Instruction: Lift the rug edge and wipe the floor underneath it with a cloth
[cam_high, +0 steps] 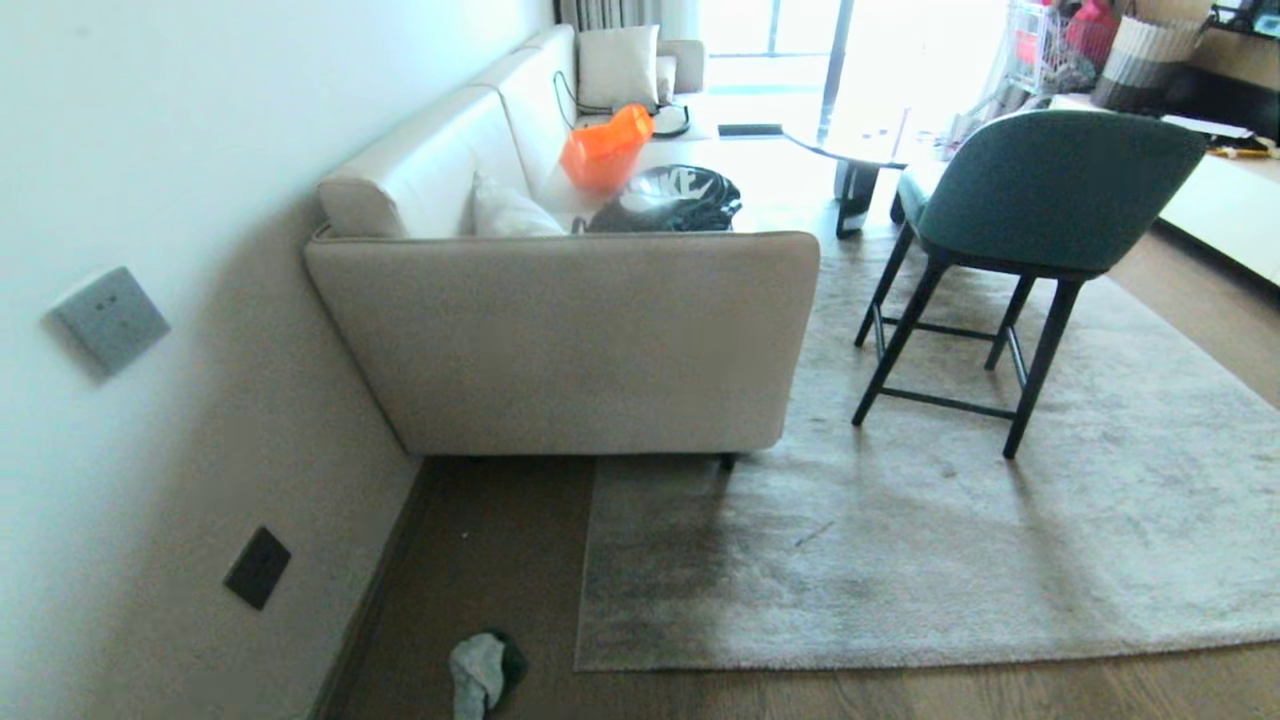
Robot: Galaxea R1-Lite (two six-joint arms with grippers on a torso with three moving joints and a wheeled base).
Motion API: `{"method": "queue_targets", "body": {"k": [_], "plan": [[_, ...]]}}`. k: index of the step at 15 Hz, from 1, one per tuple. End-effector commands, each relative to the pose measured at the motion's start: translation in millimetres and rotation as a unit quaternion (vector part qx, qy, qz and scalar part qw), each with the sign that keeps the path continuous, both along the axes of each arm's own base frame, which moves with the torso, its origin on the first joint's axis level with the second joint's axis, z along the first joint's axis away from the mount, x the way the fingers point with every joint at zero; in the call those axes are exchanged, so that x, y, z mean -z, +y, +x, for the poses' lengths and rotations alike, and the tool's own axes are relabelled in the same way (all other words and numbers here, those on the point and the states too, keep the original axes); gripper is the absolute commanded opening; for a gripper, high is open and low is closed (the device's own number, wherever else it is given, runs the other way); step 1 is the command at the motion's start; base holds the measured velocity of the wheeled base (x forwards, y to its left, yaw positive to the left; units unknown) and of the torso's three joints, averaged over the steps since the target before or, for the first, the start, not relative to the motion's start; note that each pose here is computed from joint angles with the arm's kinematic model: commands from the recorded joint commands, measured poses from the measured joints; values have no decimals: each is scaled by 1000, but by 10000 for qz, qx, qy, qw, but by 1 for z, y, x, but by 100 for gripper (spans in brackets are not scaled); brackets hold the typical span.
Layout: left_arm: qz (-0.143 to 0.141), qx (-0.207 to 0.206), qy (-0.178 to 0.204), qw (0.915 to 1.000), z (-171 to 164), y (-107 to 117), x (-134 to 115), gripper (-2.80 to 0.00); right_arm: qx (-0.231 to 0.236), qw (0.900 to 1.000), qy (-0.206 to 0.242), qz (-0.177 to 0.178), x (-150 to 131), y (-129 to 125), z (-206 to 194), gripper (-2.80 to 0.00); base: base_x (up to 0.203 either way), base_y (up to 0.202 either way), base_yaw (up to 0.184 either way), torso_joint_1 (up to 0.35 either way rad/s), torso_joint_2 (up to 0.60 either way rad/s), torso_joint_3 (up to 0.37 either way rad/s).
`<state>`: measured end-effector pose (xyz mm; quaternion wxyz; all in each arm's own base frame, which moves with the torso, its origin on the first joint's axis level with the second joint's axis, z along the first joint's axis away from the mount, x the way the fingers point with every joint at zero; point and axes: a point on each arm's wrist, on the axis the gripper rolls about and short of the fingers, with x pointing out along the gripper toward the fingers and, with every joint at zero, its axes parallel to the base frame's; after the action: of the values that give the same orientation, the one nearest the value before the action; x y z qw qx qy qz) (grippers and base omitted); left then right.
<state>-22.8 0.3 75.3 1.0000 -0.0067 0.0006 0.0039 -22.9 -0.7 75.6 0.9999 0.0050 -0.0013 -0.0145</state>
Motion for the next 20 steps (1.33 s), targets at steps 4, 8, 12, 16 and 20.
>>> {"method": "queue_targets", "body": {"k": [4, 8, 12, 16, 20], "plan": [[-2, -7, -6, 10000, 0, 0, 0, -280, 1, 10000, 5, 11, 0, 0, 0, -280, 0, 0, 0, 22, -434, -405], [-2, 0, 1, 10000, 0, 0, 0, -280, 1, 10000, 5, 11, 0, 0, 0, -280, 0, 0, 0, 79, -455, -387], [-2, 0, 1, 10000, 0, 0, 0, -280, 1, 10000, 5, 11, 0, 0, 0, -280, 0, 0, 0, 121, -480, -369], [-2, -1, 1, 10000, 0, 0, 0, -280, 1, 10000, 5, 11, 0, 0, 0, -280, 0, 0, 0, 152, -516, -361], [-2, -8, -1, 10000, 0, 0, 0, -280, 1, 10000, 5, 11, 0, 0, 0, -280, 0, 0, 0, 186, -550, -359]]}}
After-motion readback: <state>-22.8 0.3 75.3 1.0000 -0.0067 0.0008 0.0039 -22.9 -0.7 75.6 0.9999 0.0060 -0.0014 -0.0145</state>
